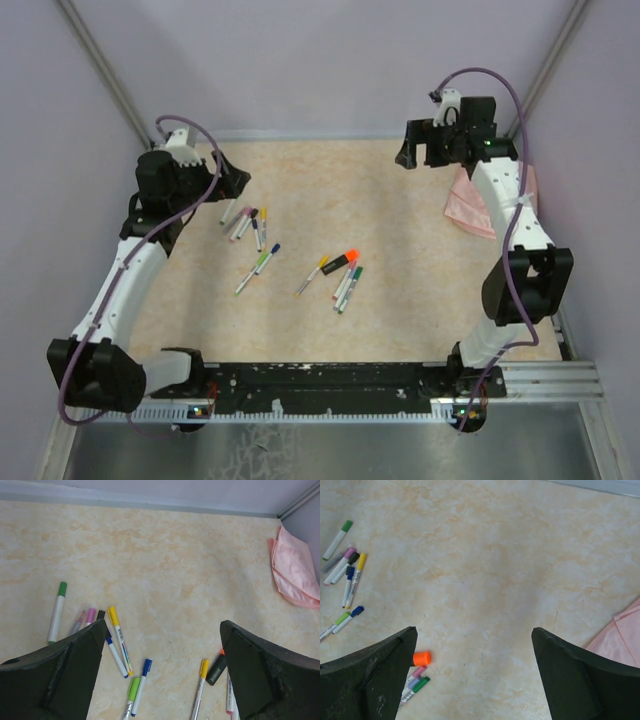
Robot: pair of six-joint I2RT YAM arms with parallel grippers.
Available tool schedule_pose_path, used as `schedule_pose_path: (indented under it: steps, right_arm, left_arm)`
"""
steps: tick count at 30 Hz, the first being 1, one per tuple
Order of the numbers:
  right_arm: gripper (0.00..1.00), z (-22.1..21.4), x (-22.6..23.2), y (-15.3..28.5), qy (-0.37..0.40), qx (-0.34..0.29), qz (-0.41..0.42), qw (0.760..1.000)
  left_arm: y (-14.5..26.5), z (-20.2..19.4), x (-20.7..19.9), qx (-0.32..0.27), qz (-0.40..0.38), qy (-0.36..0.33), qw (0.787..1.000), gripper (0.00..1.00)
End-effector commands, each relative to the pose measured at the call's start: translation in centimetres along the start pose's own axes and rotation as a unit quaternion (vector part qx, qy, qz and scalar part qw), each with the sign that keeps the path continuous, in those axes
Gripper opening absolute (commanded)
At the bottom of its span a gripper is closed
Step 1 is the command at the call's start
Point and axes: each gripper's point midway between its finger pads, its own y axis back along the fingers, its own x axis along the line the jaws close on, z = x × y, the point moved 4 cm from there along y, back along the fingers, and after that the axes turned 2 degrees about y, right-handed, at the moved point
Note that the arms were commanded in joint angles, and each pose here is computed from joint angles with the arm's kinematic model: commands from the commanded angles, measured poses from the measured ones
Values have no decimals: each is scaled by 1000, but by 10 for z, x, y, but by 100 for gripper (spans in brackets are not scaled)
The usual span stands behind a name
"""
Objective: Open the pen caps
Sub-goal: Pick up the pen from the center of the board.
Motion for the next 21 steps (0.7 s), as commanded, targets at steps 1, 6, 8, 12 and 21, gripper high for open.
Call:
schedule_pose_path:
  steps: [1,6,8,12,21]
  right_arm:
    - [98,18,5,-4,21,-49,60,997]
    - [98,17,10,-6,-11,-66,85,994]
    - [98,21,18,1,-33,-84,104,991]
    - [98,28,41,8,-98,-123,155,975]
    - [98,66,132,18,-195,-184,266,926]
  left_arm:
    - [5,-3,-12,-37,-48,-19,998,100]
    - [1,-30,-29,-14,-98,-15,995,99]
    - [-2,-40,-44,-17,-125,-17,992,99]
    - [-11,-58,-80,-39,-196,30,979,99]
    - [-52,-77,-167,-33,-322,85,942,100]
